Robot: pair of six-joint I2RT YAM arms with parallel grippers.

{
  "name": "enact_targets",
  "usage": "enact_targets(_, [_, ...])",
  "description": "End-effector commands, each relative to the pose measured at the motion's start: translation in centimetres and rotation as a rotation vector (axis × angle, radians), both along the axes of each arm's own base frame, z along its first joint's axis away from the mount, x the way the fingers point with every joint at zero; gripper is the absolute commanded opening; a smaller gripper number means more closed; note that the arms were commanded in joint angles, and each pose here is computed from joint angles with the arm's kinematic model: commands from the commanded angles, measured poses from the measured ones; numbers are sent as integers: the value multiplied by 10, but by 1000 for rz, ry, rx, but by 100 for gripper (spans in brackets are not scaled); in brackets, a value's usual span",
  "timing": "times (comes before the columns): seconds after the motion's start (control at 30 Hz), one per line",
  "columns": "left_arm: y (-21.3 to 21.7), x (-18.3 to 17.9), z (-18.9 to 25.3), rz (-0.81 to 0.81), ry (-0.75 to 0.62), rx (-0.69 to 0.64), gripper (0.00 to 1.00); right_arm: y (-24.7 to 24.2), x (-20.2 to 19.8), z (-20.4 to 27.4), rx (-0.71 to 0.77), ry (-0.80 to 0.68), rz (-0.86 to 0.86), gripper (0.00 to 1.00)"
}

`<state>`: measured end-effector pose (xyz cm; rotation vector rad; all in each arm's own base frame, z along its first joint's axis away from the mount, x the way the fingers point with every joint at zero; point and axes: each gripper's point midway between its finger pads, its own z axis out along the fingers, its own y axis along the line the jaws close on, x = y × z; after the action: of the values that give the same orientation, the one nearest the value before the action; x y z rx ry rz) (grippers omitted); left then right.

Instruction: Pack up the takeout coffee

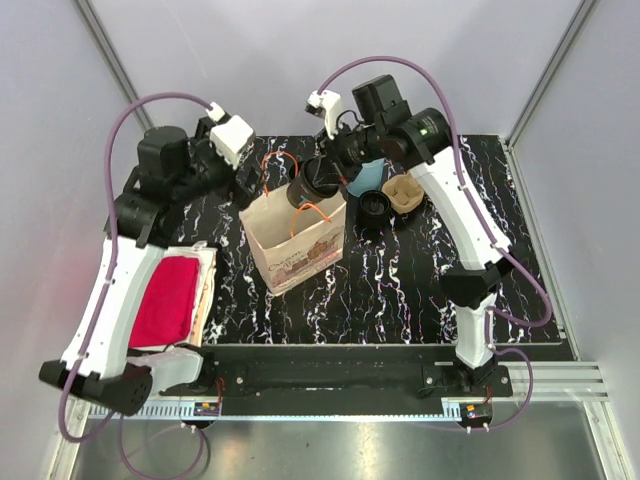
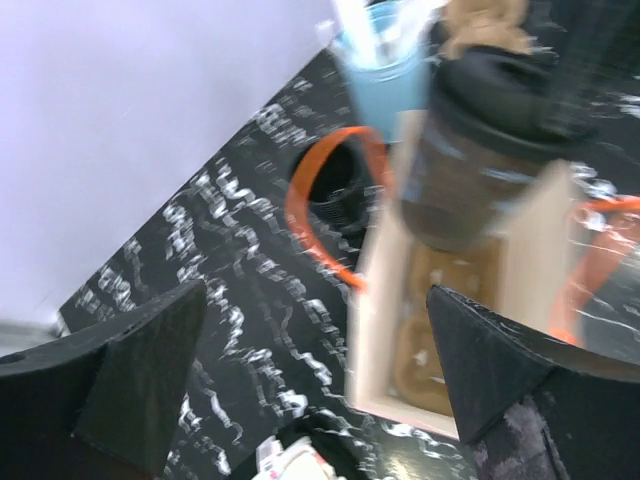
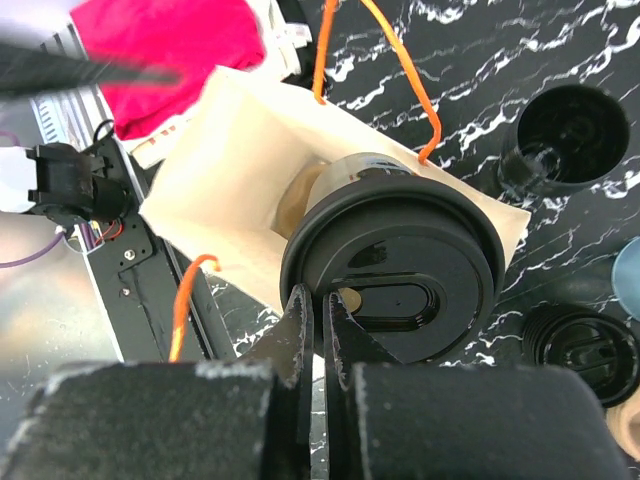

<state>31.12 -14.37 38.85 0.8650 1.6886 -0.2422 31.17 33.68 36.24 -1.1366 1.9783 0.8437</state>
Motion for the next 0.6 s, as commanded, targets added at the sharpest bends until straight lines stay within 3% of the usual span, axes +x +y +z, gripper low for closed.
enact_targets(0.0, [-1,37,3,-41,-16,-42,99,11,1,-2,6,4,-7,0])
enact_targets(0.37, [-35,28,-9,-286,50,-106,99,16,6,-49,-93,101,-35,0])
enact_targets(0.57, [-38,37,-26,-286,89,-98,86,19,4,-61,-116,131,-40,0])
